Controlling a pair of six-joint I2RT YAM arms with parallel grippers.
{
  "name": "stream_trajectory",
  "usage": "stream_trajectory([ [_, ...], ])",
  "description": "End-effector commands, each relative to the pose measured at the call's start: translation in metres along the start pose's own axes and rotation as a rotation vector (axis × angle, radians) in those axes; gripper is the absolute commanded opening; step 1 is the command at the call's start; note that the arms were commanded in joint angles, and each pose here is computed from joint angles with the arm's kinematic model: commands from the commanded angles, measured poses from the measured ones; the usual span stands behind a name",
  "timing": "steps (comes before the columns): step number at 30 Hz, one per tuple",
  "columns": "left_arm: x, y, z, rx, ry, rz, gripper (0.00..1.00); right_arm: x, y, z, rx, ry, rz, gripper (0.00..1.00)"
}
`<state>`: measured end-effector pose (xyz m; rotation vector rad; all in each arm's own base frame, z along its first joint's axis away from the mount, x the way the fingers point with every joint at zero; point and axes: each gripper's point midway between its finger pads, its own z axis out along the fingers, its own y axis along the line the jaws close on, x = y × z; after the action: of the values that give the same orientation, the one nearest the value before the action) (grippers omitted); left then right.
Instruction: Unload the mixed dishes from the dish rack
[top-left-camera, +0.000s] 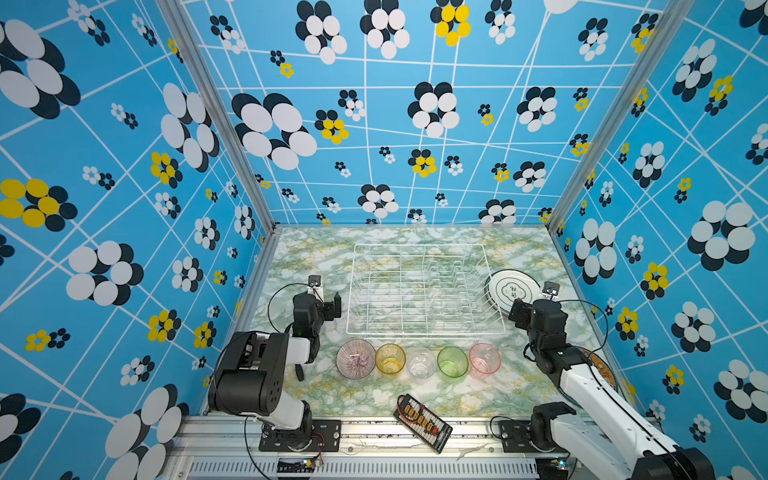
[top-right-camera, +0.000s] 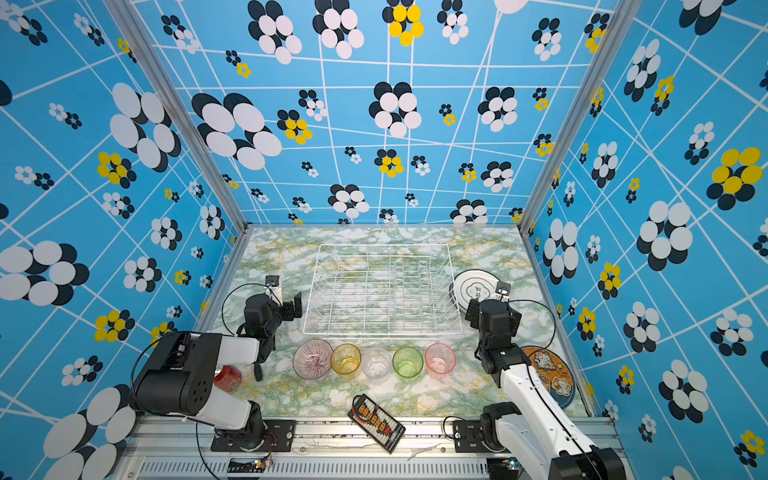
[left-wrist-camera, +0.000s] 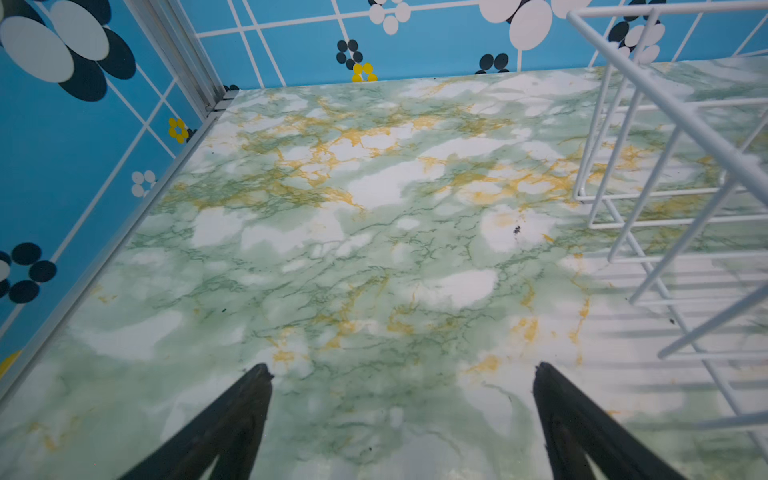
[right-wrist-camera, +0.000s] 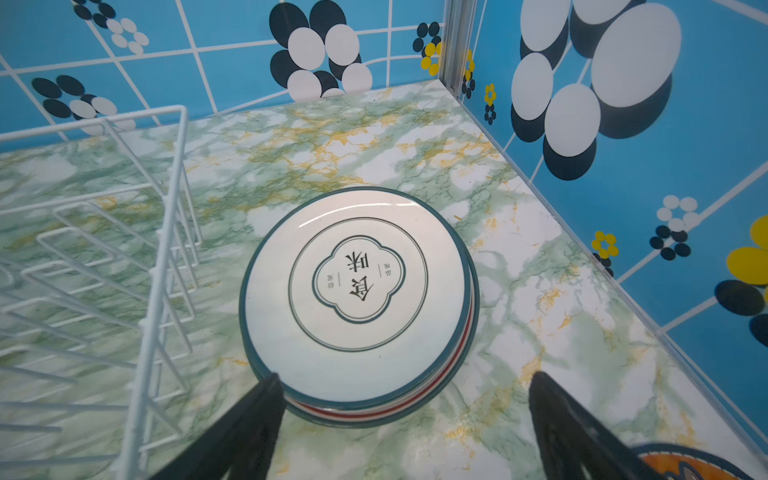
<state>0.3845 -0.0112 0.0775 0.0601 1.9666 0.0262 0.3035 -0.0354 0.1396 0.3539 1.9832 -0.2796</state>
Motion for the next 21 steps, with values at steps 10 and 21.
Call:
stream_trajectory([
  [10,-0.022,-0.004,0.005,0.047,-0.063,-0.023,0.99,-0.001,-0.027,0.034,0.112,-0.168,0.152,0.99],
  [21,-0.021,-0.003,0.005,0.047,-0.055,-0.032,0.99,-0.012,0.0,0.059,0.02,-0.221,0.058,0.99],
])
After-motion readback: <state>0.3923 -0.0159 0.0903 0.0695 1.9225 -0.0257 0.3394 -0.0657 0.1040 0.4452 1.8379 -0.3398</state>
